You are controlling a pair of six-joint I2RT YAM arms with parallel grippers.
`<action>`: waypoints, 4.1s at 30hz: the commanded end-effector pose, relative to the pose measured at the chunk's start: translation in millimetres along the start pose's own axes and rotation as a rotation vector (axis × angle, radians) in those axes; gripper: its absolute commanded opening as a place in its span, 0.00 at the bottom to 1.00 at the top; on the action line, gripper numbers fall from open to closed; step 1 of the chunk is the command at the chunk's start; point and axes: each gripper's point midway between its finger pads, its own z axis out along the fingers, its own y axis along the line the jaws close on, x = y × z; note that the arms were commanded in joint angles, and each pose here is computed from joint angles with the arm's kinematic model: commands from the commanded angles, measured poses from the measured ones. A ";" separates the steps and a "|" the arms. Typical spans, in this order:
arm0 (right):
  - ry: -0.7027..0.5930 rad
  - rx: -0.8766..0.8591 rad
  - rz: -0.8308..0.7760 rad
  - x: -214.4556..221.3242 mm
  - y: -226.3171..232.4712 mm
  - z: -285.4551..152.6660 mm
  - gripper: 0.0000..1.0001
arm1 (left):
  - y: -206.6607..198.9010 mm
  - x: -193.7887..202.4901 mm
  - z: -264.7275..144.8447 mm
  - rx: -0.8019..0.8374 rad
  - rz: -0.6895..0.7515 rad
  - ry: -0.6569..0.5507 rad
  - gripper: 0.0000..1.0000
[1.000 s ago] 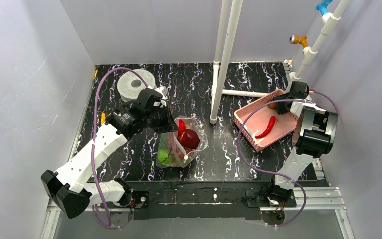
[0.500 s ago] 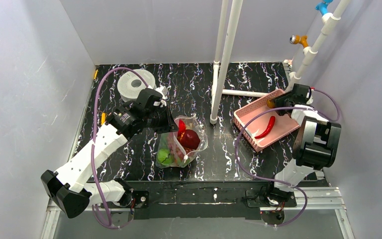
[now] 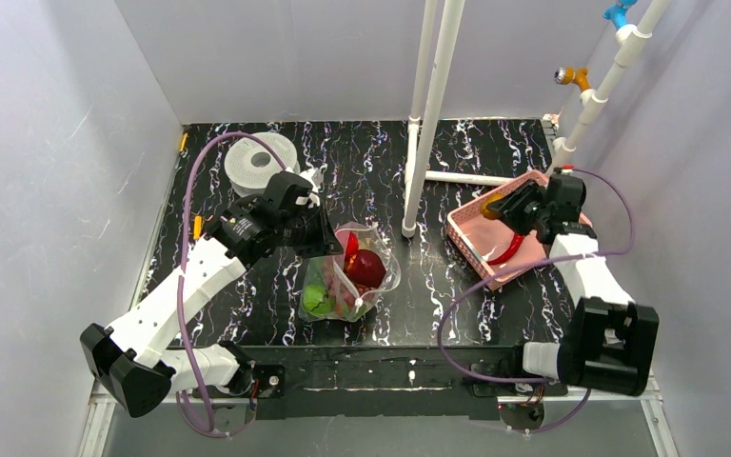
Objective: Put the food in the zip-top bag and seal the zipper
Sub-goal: Place the fake fruit in the zipper food storage bag, then adjust the zipper food storage bag at the center of the board.
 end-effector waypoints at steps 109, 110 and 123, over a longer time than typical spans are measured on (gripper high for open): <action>-0.037 -0.569 -1.372 238.3 269.7 -163.5 0.01 | 57.1 -42.7 -84.3 -0.163 -0.180 -0.522 0.18; -0.051 -0.592 -1.435 238.3 272.8 -164.1 0.01 | 61.6 -41.2 -87.2 -0.178 -0.179 -0.529 0.30; 0.011 -0.717 -1.668 264.3 262.2 -150.3 0.01 | 20.6 -21.3 -114.3 0.125 0.406 -0.559 0.84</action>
